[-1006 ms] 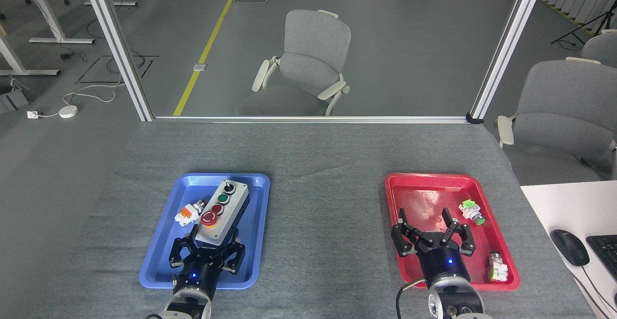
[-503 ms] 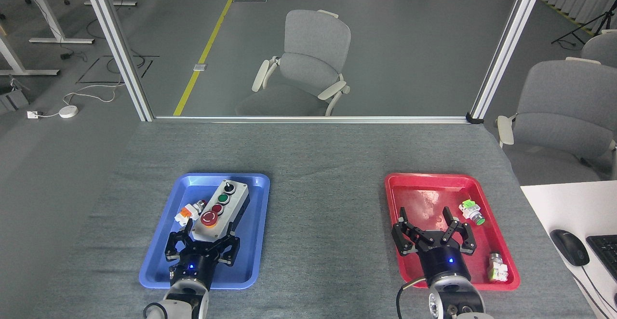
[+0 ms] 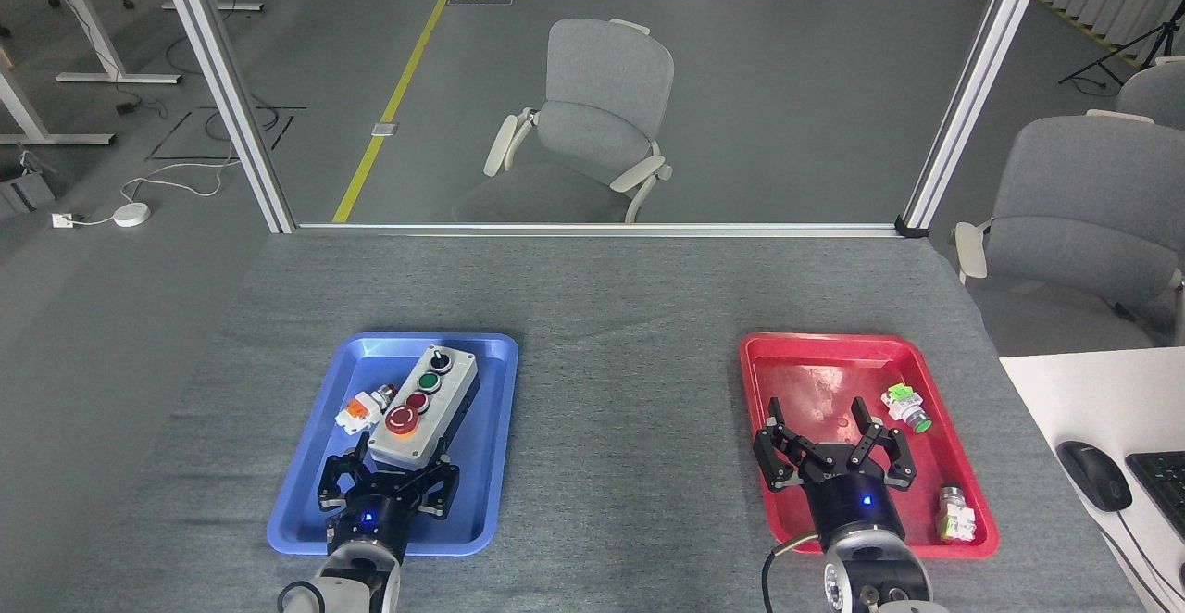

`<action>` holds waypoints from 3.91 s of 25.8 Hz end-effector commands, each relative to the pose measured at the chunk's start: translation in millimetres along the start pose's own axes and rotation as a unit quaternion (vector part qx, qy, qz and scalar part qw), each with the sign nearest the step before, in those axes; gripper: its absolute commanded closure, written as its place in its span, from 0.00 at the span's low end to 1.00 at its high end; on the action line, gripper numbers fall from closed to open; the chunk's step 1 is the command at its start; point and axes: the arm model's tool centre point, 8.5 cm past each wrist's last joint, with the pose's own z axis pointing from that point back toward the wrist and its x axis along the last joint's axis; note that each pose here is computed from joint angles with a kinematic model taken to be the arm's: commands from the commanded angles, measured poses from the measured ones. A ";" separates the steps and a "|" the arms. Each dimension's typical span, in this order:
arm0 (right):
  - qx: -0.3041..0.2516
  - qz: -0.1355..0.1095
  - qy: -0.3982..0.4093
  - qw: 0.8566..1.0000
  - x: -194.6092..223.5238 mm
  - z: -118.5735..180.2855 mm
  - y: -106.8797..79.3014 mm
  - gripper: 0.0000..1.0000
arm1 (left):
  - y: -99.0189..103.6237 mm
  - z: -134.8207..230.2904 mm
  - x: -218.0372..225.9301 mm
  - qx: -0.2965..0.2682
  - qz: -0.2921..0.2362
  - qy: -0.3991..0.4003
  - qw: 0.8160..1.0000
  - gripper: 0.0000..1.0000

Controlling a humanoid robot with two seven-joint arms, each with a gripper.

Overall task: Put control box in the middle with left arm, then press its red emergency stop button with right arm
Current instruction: 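Close the left gripper on the near end of the grey control box, then carry the control box out of the blue tray to the table middle, then set the control box down, open the left gripper and withdraw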

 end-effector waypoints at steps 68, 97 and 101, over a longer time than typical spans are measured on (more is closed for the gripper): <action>0.002 -0.003 0.001 1.000 -0.8 0.0 1.1 0.02 | 48.9 37.4 213.4 0.047 0.047 -0.179 0.982 1.00; 0.000 -0.005 0.001 1.000 0.1 0.0 0.1 0.02 | 34.0 30.9 233.1 -0.027 -0.045 -0.234 0.971 0.63; 0.001 -0.005 0.001 1.000 -0.6 0.0 0.6 0.02 | 33.7 31.7 233.8 -0.027 -0.044 -0.235 0.971 0.42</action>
